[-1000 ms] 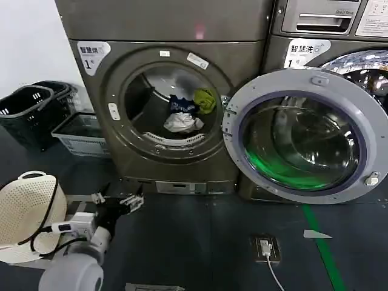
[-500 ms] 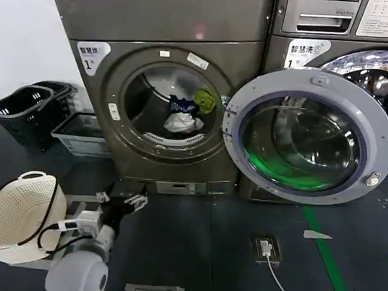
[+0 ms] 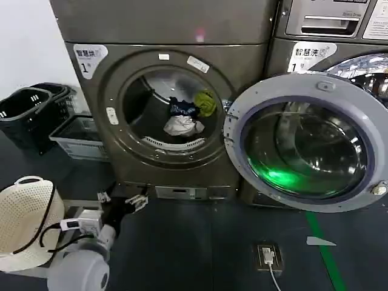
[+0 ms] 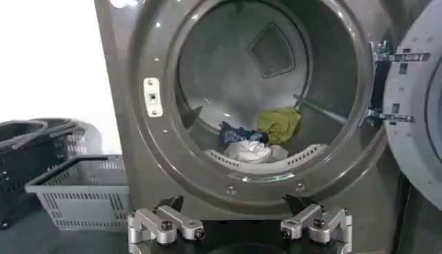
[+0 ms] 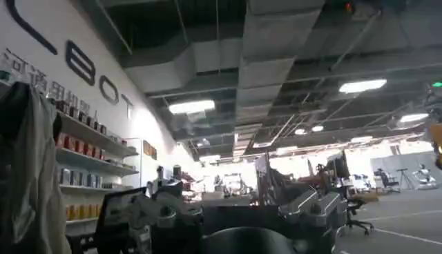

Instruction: Grasp the clothes from the dryer.

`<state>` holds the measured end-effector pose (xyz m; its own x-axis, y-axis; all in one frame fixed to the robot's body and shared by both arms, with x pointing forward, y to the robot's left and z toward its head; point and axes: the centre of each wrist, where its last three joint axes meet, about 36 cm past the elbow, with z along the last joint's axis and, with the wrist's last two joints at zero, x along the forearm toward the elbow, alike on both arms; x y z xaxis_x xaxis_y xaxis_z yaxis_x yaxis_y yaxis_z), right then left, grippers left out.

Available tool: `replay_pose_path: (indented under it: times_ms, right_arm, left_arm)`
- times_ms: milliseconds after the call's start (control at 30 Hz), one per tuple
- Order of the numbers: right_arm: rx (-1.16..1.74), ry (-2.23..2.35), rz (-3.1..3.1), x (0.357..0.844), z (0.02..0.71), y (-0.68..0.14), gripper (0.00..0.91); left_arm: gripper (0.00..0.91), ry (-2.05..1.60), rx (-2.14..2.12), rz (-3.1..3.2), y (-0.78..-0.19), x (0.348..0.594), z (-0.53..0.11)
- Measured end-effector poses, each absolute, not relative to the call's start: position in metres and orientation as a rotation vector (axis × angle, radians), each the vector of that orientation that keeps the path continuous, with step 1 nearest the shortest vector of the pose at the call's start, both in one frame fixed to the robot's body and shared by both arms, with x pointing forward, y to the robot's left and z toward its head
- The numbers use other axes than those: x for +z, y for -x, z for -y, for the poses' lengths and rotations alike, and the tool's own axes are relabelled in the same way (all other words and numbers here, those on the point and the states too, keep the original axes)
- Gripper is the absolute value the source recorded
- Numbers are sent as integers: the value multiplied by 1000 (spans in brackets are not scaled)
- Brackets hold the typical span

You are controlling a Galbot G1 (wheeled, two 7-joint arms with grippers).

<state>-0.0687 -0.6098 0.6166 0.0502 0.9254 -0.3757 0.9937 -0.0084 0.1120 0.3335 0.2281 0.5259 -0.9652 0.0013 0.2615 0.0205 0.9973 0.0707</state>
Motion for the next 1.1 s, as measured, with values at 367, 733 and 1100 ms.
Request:
replay_pose_path:
  times_ms: [367,733,1100]
  right_arm:
    - [-275,-1999,-1932,616,610,69,907]
    - [-275,-1998,-1935,615,610,69,907]
    - [-280,-1986,-1944,617,610,65,907]
  left_arm:
    - [907,26,-104,2878,-338,525,-224]
    - [907,32,-104,2872,-341,522,-220]
    - [907,33,-113,2873,-343,522,-221]
